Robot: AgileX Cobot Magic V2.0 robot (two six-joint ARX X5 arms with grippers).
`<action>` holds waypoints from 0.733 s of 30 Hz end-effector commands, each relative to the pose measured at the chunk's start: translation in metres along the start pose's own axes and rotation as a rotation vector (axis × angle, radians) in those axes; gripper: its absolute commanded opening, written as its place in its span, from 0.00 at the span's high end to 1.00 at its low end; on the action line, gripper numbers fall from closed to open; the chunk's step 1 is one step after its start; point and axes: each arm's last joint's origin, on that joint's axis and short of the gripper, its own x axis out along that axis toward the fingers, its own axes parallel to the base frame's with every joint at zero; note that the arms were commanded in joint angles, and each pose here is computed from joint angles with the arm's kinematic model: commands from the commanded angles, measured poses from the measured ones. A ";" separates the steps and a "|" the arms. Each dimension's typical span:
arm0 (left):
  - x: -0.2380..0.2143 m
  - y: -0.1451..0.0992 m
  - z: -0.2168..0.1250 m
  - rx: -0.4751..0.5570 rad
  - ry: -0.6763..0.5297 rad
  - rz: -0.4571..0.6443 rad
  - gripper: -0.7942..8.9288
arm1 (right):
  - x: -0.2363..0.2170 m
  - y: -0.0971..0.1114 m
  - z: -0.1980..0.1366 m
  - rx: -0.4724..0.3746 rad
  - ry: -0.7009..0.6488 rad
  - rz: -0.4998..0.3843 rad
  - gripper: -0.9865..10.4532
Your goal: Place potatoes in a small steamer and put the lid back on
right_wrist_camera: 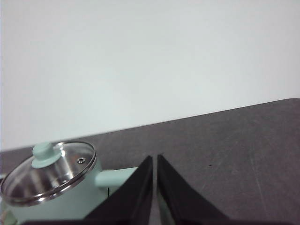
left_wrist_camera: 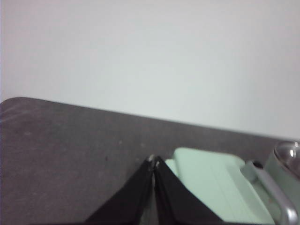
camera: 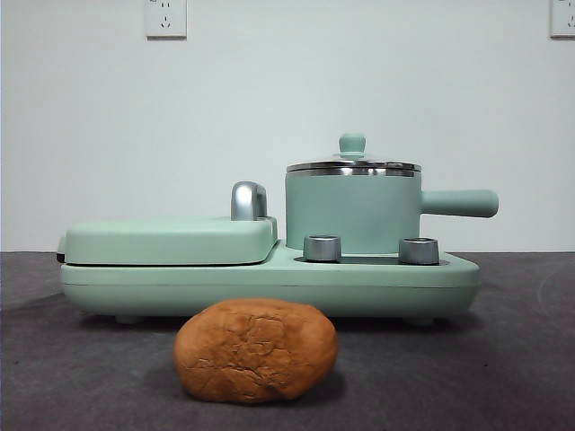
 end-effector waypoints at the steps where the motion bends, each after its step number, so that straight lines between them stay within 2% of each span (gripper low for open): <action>1: 0.003 -0.005 0.023 0.109 0.042 -0.010 0.91 | 0.006 0.006 0.019 -0.105 0.040 0.021 0.90; 10: 0.031 -0.016 0.064 0.348 0.204 -0.159 0.91 | 0.041 0.022 0.056 -0.406 0.229 0.240 0.90; 14: 0.047 -0.024 0.071 0.468 0.221 -0.323 0.91 | 0.055 0.028 0.060 -0.536 0.300 0.321 0.90; 18: 0.061 -0.035 0.069 0.678 0.222 -0.481 0.91 | 0.064 0.035 0.056 -0.613 0.327 0.381 0.90; 22: 0.069 -0.046 0.065 0.699 0.237 -0.558 0.91 | 0.065 0.039 0.054 -0.638 0.326 0.417 0.90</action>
